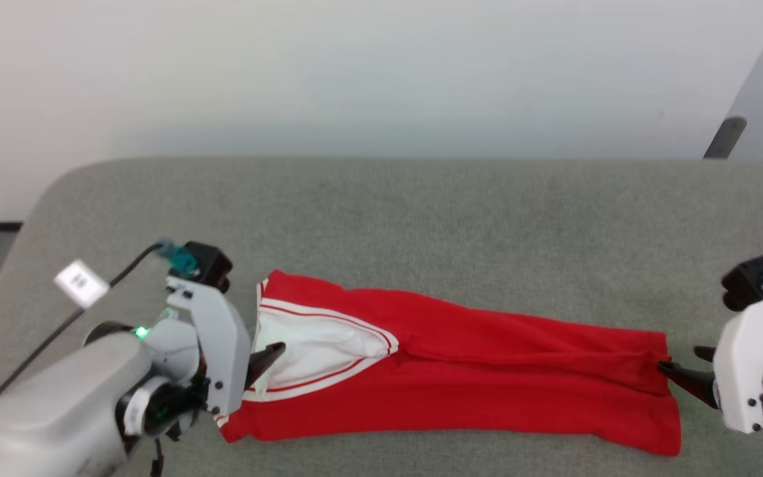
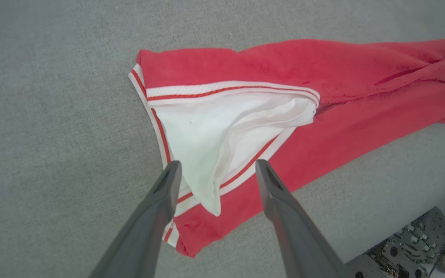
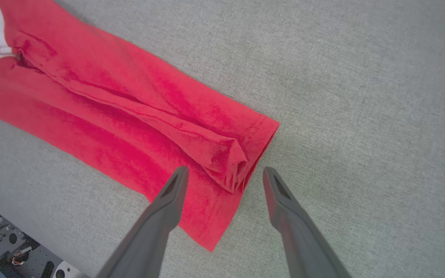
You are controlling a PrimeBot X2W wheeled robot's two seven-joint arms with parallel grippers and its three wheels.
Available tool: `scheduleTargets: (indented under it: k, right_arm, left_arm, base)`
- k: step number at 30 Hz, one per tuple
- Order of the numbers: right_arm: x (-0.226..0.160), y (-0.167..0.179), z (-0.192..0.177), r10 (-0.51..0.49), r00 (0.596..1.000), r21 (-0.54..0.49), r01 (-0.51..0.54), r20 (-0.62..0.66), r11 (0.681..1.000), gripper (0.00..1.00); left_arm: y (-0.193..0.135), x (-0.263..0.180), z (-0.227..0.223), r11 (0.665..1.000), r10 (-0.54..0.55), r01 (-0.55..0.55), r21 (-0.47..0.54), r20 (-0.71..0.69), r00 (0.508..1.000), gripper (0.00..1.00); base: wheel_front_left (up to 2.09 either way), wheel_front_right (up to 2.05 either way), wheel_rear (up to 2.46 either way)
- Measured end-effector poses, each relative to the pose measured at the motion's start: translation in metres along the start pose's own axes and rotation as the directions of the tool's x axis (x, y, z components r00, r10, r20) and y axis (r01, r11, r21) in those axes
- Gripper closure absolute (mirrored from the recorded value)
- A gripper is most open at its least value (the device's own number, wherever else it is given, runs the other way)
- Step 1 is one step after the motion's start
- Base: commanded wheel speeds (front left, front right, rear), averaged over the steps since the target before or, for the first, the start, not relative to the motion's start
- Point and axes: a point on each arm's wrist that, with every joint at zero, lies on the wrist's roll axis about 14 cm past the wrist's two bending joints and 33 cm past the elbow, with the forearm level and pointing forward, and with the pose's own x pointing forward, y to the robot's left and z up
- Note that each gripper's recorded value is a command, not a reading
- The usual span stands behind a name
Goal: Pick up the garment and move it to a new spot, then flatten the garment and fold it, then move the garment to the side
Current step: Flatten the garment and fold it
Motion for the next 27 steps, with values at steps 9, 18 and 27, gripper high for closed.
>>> scheduleTargets:
  k: [9,18,27]
  right_arm:
    - [-0.017,-0.017,-0.003,-0.065,0.997,0.114,0.059,0.044,0.992,0.00]
    - [-0.002,-0.029,-0.015,-0.096,0.995,0.194,0.100,-0.032,0.976,0.00]
    - [0.029,-0.020,-0.023,-0.072,0.991,0.224,0.097,-0.116,0.970,0.00]
  left_arm:
    - [0.007,-0.045,0.030,0.997,0.069,-0.080,0.007,0.417,0.906,0.00]
    - [0.034,-0.083,0.025,0.973,0.225,-0.204,-0.108,0.641,0.734,0.00]
    - [0.062,-0.117,0.024,0.912,0.404,-0.302,-0.276,0.723,0.560,0.00]
  base:
    - [0.00,0.00,0.00]
    - [0.00,0.00,0.00]
    - [0.00,0.00,0.00]
